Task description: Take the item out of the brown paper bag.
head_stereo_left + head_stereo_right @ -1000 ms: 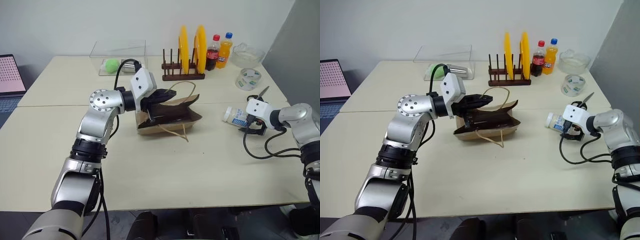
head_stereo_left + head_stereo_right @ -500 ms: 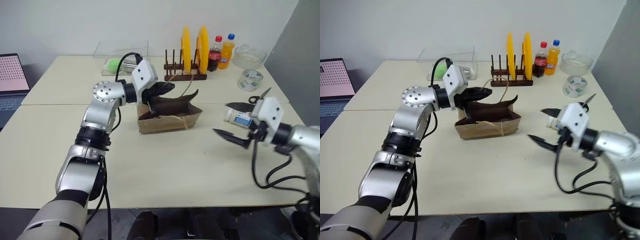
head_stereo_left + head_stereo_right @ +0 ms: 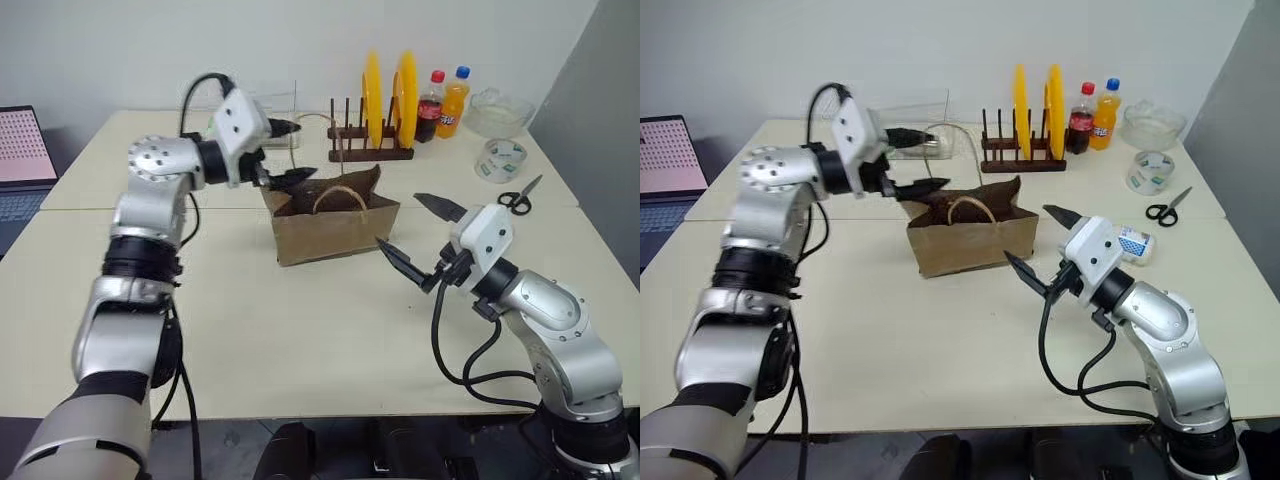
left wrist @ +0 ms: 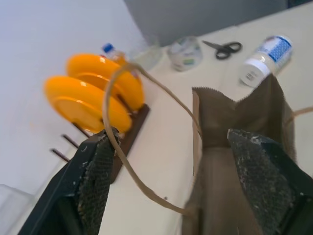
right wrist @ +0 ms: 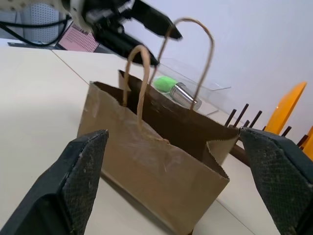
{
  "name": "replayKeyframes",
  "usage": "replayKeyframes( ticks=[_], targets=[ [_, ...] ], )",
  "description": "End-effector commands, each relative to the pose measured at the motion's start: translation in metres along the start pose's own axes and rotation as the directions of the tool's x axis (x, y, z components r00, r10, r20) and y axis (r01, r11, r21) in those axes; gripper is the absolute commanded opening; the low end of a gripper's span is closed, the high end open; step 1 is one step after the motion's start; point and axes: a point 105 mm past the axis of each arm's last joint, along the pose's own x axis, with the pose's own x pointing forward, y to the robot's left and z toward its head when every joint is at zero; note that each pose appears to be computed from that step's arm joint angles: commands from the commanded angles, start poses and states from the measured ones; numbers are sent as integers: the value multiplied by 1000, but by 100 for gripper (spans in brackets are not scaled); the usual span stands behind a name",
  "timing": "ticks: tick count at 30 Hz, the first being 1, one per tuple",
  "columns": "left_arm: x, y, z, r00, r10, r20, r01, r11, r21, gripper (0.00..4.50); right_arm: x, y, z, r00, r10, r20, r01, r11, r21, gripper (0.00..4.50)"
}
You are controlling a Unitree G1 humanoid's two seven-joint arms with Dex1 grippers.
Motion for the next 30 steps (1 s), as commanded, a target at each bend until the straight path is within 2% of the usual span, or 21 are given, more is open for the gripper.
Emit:
replayKeyframes(
  ticks=[1,4,6,10,12,16,22,24,26,28,29,30],
  targets=[
    [-24,6,14,988,150,27,-147,985,-95,377,-6,-3,8,997,-40,61,40,999,0,450],
    [-47,-2,-6,939,338,-62,-343,910,-233,377,-6,-5,5,992,-99,79,96,995,37,450],
    [-61,-10,-20,885,445,-141,-466,850,-246,377,-8,-9,2,985,-149,83,146,989,37,450],
    [-73,-35,-32,802,568,-187,-598,771,-221,377,-13,-13,-10,975,-213,59,209,976,59,450],
    [-76,-44,-33,773,608,-181,-633,753,-178,377,-14,-11,-14,975,-215,50,211,975,68,450],
    [-78,-50,-39,745,633,-211,-667,720,-194,377,-14,-8,-17,977,-211,46,207,976,73,450],
    [-98,-50,-64,689,651,-318,-718,671,-184,377,-15,-9,-15,973,-227,40,224,972,73,450],
    [-99,-43,-71,691,629,-358,-718,653,-239,377,-12,-8,-15,974,-223,39,219,972,82,450],
    [-99,-21,-71,663,652,-368,-747,538,-391,377,-10,-6,-15,975,-217,41,213,973,91,450],
    [-102,15,-54,608,735,-299,-761,434,-482,377,-8,-5,-14,978,-206,43,201,975,90,450],
    [-103,29,-44,587,766,-261,-769,427,-476,377,-7,-5,-13,978,-202,44,198,976,89,450],
    [-104,43,-23,581,798,-164,-790,504,-349,377,-6,-5,-12,978,-201,45,197,976,88,450]
  ],
)
